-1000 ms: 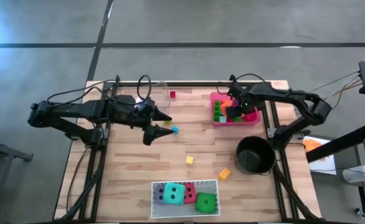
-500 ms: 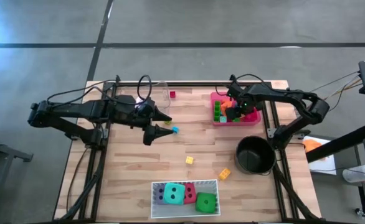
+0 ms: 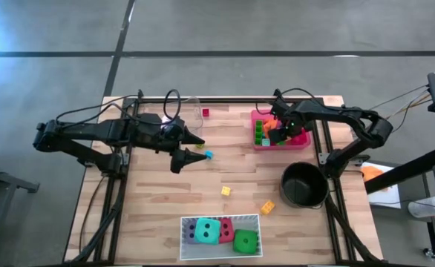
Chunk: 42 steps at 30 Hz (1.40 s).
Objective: Pick & Place Toys
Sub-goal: Put the yellow game piece into the red bin
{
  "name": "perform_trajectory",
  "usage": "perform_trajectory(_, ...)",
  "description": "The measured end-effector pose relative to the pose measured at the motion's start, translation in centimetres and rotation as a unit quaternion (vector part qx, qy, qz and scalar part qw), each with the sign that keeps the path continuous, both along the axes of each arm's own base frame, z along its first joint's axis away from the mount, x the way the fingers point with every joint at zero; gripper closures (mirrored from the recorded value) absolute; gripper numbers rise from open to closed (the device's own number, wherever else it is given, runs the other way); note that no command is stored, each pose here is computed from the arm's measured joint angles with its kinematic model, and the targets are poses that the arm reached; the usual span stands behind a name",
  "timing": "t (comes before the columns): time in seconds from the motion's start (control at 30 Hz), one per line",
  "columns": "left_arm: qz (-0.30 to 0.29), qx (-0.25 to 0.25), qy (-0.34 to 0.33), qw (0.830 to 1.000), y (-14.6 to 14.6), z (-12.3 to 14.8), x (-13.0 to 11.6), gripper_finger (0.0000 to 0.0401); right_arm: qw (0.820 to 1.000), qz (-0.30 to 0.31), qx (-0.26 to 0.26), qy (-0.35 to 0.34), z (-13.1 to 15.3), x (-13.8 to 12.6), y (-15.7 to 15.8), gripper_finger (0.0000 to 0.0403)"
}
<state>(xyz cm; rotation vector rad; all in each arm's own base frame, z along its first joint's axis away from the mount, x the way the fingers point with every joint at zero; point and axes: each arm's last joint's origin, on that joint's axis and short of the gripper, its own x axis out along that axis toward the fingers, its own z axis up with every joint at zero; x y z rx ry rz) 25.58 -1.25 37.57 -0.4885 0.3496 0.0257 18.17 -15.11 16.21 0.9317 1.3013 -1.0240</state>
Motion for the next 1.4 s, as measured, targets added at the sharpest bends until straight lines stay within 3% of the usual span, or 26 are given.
perform_trajectory(0.1,0.0,0.0,0.0,1.0,0.0,0.0,0.0,0.0053,1.0,0.002,0.0,-0.001,0.0,0.0,0.0,0.0248)
perform_trajectory(0.4,0.0,-0.001,0.0,1.0,0.0,0.0,0.0,0.0053,1.0,0.002,-0.004,-0.004,0.1,0.1,-0.1,0.0122)
perform_trajectory(0.57,0.001,-0.002,0.001,1.0,0.0,0.0,0.0,0.0053,1.0,0.003,-0.002,-0.005,0.2,0.1,0.0,0.0079)
perform_trajectory(0.83,0.013,-0.026,0.026,0.999,0.0,-0.4,-0.2,0.0053,0.999,0.015,-0.026,-0.037,2.2,-0.2,1.0,0.0069)
perform_trajectory(0.97,0.035,-0.055,0.066,0.996,0.1,-1.7,0.7,0.0053,0.995,0.035,-0.035,-0.09,4.1,-0.3,2.3,0.0069)
perform_trajectory(1.1,0.029,-0.049,0.11,0.992,0.1,-3.6,2.3,0.0053,0.985,0.079,-0.041,-0.147,6.0,-0.2,4.3,0.0069)
perform_trajectory(1.2,0.014,-0.02,0.157,0.987,0.0,-5.5,3.4,0.0053,0.975,0.113,-0.045,-0.186,7.4,-0.3,6.1,0.0069)
perform_trajectory(1.4,-0.057,0.09,0.207,0.972,-0.2,-8.7,5.6,0.0053,0.946,0.155,-0.041,-0.283,10.0,-0.7,9.4,0.0069)
